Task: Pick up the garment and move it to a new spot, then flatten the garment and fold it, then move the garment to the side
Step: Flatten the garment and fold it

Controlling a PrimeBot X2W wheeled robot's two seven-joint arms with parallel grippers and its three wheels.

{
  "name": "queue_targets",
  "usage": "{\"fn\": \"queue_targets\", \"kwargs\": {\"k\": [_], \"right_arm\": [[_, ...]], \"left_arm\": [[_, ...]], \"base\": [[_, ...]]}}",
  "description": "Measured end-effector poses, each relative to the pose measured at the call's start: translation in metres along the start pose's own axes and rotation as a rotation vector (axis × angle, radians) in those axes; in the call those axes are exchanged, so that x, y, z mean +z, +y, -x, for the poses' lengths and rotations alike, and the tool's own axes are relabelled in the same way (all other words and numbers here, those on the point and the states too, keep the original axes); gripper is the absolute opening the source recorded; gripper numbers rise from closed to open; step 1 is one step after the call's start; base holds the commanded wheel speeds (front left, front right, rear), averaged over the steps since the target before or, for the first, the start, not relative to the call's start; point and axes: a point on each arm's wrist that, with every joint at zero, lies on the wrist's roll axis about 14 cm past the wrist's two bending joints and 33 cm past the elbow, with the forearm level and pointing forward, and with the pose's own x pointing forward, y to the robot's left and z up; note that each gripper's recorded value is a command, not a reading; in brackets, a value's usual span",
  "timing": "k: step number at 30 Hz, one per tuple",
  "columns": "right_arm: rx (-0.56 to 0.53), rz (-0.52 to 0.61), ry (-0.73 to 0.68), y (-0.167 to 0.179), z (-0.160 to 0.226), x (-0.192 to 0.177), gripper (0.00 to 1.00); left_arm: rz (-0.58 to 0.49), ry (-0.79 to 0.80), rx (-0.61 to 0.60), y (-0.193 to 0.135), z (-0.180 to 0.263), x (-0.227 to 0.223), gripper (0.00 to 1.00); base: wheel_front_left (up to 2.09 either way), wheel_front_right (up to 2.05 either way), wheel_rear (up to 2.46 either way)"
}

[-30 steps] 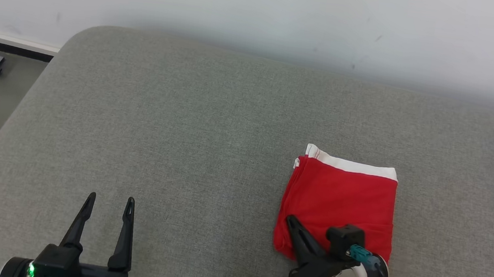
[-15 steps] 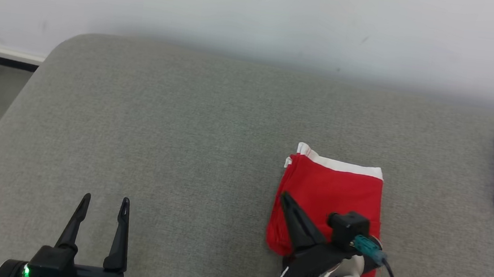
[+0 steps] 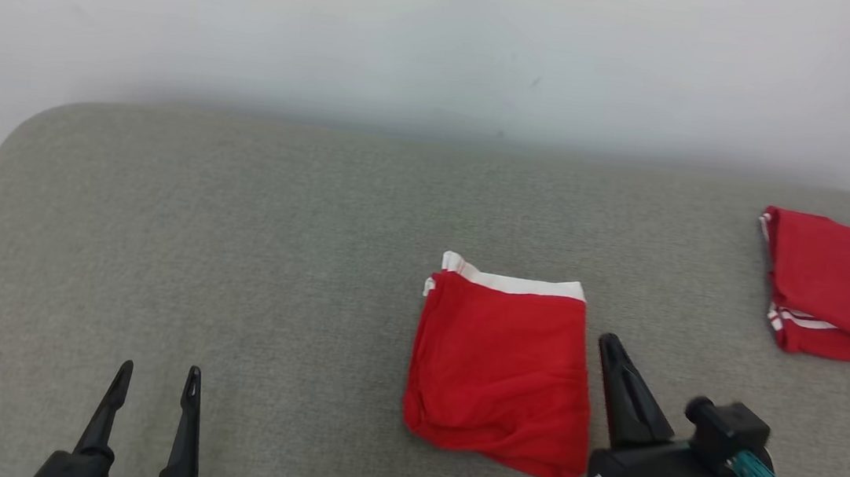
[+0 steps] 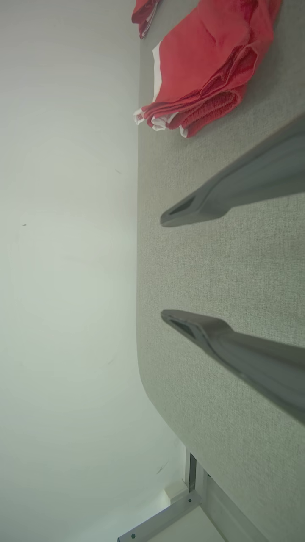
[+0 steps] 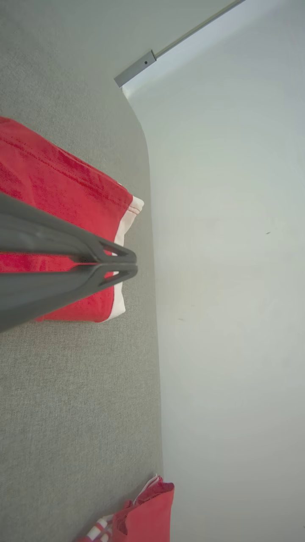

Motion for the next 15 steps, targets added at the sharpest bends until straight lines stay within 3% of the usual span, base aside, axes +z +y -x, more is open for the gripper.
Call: {"fn": "queue_targets", "kwargs": {"k": [8,9,10,15], "right_arm": [[-0.114,0.042,-0.014,-0.036,0.045,0.006,0.0],[-0.123,0.051,-0.016,-0.039,0.05,0.007,0.44],[-0.133,0.059,-0.018,-0.042,0.054,0.008,1.0],[-0.201,0.055,-0.035,-0.055,0.075,0.012,1.0]], "left_arm": [[0.001,-0.014,-0.043,-0.013,-0.005,0.004,1.0],[0.001,-0.015,-0.049,-0.015,-0.006,0.004,1.0],[0.001,-0.015,-0.055,-0.016,-0.006,0.004,1.0],[-0.005,-0.012,-0.073,-0.022,-0.004,0.003,1.0]], "base": [[0.0,0.0,0.0],[0.0,0.0,0.0],[0.0,0.0,0.0],[0.0,0.0,0.0]]}}
